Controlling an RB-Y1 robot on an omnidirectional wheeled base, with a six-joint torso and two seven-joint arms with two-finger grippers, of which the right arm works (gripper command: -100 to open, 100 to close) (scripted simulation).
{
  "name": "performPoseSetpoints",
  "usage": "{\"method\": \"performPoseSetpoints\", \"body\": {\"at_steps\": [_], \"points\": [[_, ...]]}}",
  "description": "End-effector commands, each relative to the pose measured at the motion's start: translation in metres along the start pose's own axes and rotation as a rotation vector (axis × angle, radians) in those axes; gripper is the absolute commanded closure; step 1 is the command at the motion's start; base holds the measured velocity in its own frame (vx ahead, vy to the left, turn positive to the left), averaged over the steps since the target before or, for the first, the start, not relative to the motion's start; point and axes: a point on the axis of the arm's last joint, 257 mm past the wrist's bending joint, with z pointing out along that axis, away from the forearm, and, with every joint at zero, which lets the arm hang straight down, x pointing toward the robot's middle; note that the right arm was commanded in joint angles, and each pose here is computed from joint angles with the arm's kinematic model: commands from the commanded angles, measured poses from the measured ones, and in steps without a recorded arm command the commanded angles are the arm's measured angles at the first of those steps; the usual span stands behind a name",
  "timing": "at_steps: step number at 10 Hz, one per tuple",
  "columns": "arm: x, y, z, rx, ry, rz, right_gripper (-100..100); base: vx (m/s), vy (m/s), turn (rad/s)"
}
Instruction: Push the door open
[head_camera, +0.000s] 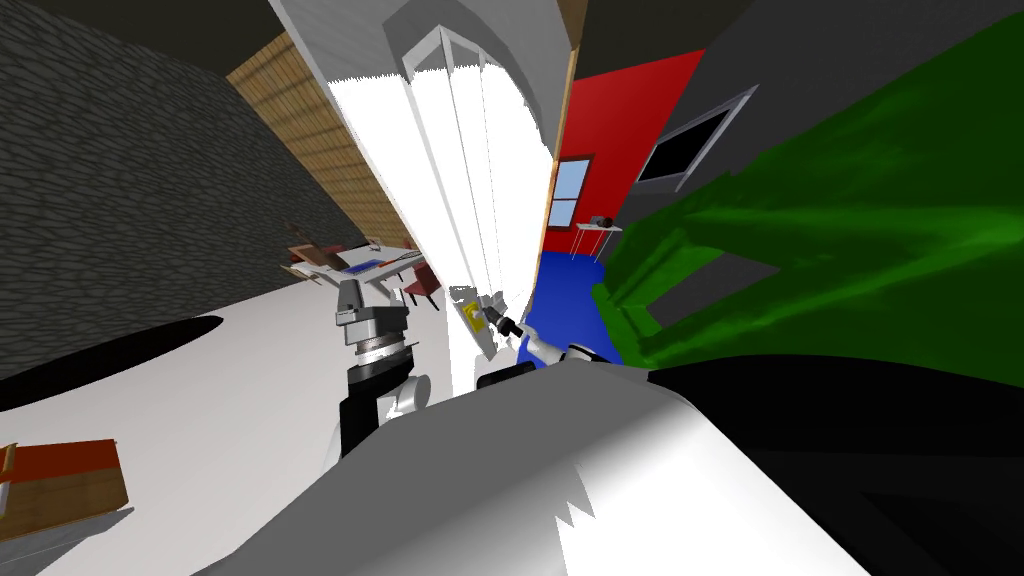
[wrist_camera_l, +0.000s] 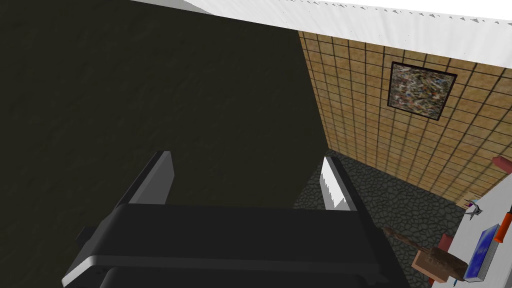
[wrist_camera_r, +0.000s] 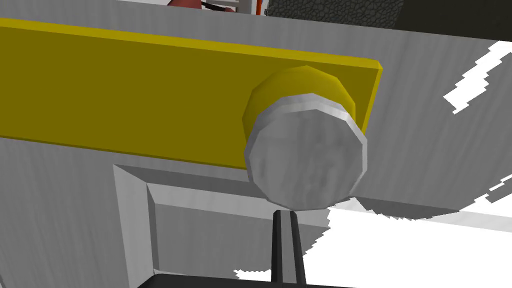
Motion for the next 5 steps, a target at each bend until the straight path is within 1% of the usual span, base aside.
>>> {"method": "performPoseSetpoints", "body": {"at_steps": [1,2,3,5], "points": [[-0.016,-0.002,-0.0011,0.006,-0.029,-0.004,100,0.039,0.086,0.046],[-0.010,-0.001,-0.0004,0.002,-0.014,0.008,-100,-0.092,-0.011,-0.026],[-0.009,-0.001,-0.0003,0.001,-0.013,0.011,-100,-0.152,-0.090,-0.030],[-0.004,0.002,0.0007,-0.004,-0.007,0.028,-100,-0.203,-0.100,-0.026]]}}
